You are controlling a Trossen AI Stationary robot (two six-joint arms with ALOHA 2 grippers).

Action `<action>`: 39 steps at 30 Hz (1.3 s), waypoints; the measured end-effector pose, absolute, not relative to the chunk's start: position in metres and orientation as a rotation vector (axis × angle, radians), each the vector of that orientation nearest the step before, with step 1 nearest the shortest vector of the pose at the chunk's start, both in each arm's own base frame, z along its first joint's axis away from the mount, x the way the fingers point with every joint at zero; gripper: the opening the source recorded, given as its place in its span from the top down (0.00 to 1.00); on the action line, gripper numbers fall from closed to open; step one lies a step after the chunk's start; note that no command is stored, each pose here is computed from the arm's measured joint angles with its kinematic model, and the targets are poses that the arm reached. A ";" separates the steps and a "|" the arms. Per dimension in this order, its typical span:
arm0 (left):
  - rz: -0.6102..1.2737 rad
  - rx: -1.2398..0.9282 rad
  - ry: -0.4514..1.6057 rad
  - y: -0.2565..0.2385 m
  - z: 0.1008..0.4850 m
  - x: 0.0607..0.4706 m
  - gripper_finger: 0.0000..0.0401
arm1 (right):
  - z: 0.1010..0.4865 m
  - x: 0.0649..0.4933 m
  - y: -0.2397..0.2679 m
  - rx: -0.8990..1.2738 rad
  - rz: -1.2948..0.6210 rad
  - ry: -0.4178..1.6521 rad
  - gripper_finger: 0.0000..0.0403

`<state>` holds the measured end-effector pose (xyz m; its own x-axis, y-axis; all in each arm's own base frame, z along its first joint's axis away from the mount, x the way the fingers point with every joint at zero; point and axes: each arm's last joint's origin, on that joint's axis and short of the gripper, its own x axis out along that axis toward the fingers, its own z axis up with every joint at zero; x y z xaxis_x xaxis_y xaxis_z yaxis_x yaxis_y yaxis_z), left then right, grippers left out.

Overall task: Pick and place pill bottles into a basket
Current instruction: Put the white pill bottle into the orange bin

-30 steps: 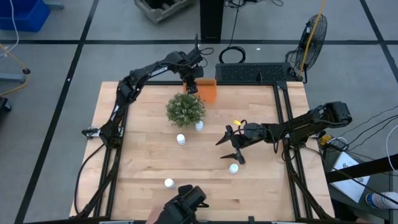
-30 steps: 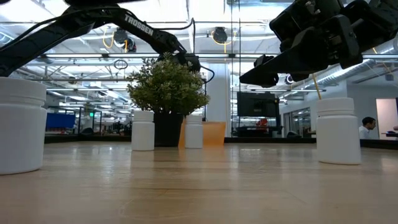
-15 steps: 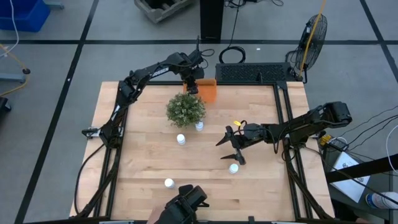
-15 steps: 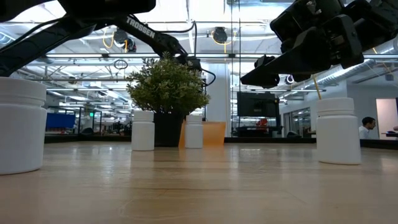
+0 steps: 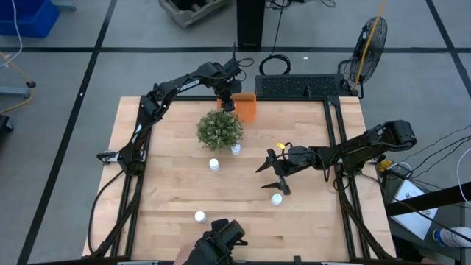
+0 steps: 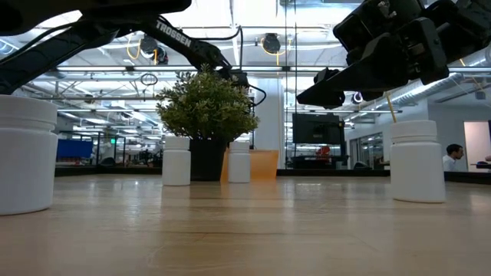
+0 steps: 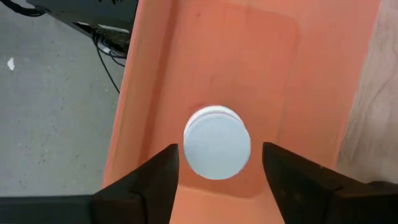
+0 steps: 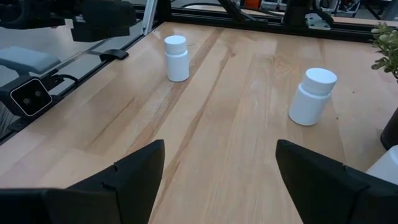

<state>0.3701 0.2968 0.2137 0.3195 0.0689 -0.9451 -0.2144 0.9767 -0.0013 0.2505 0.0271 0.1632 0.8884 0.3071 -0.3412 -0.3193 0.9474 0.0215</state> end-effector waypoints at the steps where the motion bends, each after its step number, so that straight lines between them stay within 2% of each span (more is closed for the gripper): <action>1: 0.187 -0.135 1.233 0.297 0.214 0.370 0.41 | 0.163 0.251 0.027 -0.036 0.326 0.349 0.26; 12: 0.203 -0.135 1.267 0.296 0.213 0.368 0.45 | 0.161 0.250 0.027 -0.037 0.326 0.368 0.26; 22: 0.185 -0.139 1.273 0.292 0.219 0.370 0.41 | 0.161 0.250 0.027 -0.034 0.326 0.376 0.26; 39: 0.236 -0.083 1.230 0.288 0.285 0.367 0.36 | 0.160 0.249 0.027 -0.033 0.326 0.388 0.26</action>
